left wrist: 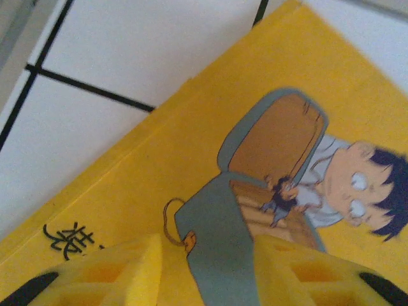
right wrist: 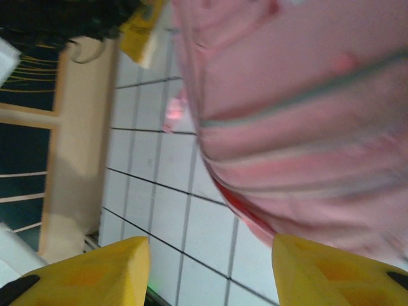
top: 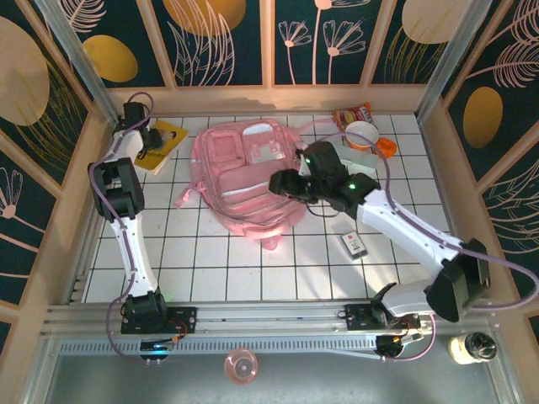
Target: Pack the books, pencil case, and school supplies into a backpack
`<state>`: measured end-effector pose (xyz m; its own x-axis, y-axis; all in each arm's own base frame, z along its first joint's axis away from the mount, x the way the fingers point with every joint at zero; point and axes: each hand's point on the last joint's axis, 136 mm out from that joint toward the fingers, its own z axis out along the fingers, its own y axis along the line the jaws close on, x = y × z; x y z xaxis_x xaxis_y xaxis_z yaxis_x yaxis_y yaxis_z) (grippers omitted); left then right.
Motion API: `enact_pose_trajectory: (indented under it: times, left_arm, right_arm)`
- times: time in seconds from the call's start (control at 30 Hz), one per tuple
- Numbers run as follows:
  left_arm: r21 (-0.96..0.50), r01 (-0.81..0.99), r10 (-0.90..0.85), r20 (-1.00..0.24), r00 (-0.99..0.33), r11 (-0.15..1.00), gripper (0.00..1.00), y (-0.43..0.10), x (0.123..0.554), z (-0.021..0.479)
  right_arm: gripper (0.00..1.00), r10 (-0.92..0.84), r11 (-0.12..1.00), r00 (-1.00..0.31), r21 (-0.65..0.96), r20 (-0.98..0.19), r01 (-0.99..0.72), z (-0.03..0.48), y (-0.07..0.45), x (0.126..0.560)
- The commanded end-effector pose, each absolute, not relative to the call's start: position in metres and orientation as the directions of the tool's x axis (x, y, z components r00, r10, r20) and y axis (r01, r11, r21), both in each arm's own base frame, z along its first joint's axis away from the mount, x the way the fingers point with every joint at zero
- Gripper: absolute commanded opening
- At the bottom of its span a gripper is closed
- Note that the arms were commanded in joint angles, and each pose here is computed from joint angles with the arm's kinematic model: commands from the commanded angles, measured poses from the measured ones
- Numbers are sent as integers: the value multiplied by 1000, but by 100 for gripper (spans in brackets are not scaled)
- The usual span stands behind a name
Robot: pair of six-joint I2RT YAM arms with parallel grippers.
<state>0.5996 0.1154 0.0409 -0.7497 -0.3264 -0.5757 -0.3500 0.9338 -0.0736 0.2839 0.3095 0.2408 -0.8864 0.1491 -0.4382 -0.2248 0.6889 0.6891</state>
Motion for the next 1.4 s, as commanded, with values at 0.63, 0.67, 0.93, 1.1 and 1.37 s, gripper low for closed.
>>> enact_pose_trajectory:
  times: [0.63,0.67,0.93,1.1,1.37]
  left_arm:
    - [-21,-318,-306,-337,-891,948,28,82,425,1]
    - [-32,-322,-314,-334,-889,946,28,78,416,3]
    - [-175,-304,-346,-329,-878,937,27,19,362,12]
    - [-251,-269,-355,-421,-835,930,40,2,363,61]
    - [-182,-355,-398,-492,-774,917,63,66,369,85]
  right_arm:
    - [48,-165,619,-894,662,-417,-423,70,515,370]
    - [48,-143,650,-906,652,-398,-389,60,504,378]
    - [48,-11,691,-938,676,-346,-257,45,425,401]
    - [48,-26,653,-908,680,-419,-333,94,427,394]
    - [48,13,530,-883,752,-469,-392,181,474,358]
